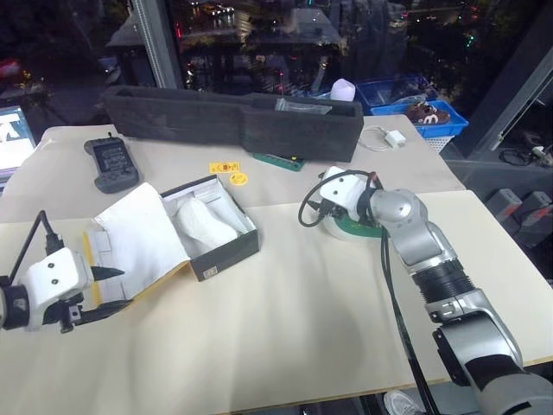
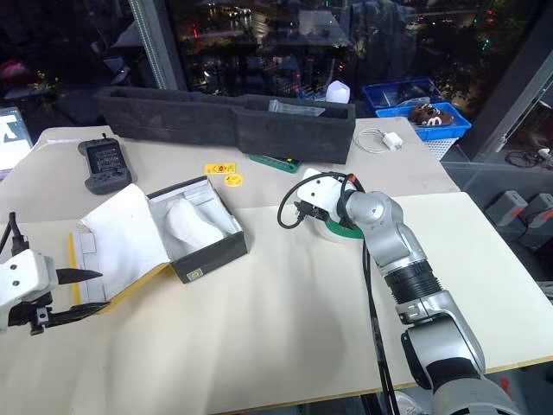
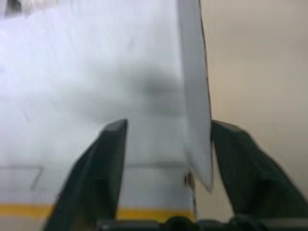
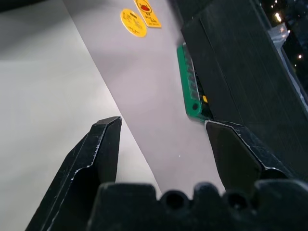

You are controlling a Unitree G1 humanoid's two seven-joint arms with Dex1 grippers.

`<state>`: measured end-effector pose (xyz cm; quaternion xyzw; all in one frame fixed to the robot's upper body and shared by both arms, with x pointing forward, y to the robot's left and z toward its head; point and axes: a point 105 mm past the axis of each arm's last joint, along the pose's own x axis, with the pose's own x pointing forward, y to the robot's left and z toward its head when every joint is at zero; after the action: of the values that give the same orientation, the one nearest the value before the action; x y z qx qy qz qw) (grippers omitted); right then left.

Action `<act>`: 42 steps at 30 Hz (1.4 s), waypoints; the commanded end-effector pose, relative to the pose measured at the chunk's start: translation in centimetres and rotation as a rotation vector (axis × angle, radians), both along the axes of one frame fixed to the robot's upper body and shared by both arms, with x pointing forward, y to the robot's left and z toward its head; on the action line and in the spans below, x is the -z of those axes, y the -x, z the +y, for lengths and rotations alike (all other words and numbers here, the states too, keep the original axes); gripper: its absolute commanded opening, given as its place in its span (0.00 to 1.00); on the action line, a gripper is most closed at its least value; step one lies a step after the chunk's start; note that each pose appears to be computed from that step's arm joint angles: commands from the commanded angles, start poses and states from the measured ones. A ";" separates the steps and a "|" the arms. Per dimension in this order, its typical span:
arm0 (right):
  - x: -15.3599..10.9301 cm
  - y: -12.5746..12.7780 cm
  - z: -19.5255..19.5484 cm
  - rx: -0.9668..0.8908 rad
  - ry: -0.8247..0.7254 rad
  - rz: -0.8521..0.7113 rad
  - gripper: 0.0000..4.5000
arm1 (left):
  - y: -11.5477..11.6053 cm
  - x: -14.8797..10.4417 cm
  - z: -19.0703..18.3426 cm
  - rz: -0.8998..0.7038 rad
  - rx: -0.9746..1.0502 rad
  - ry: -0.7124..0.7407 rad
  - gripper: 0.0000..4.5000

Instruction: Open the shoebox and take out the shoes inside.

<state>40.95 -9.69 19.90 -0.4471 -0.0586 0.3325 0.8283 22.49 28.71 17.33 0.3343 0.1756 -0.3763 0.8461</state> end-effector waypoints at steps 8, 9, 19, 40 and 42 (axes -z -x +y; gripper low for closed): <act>-5.1 4.1 2.9 -0.296 -0.030 -0.042 0.75 | 0.0 -6.4 -1.0 -0.054 0.023 0.230 0.62; -5.2 4.8 3.2 -0.340 -0.038 -0.006 0.75 | 0.2 -6.6 -1.1 -0.041 0.031 0.248 0.62; -6.3 6.1 10.9 -0.582 -0.079 0.203 0.75 | 0.8 -4.3 0.8 0.037 -0.058 0.204 0.62; -0.1 2.3 18.7 -0.456 -0.049 0.518 0.75 | 0.7 -4.7 -0.6 -0.011 -0.029 0.251 0.22; 0.4 1.9 18.5 -0.424 -0.054 0.527 0.75 | 0.7 -4.7 -0.6 -0.014 -0.030 0.248 0.03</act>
<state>38.89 8.24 18.01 -0.2982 0.0861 0.6051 0.7332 21.96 28.27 20.90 0.2158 0.1479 -0.3826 0.8861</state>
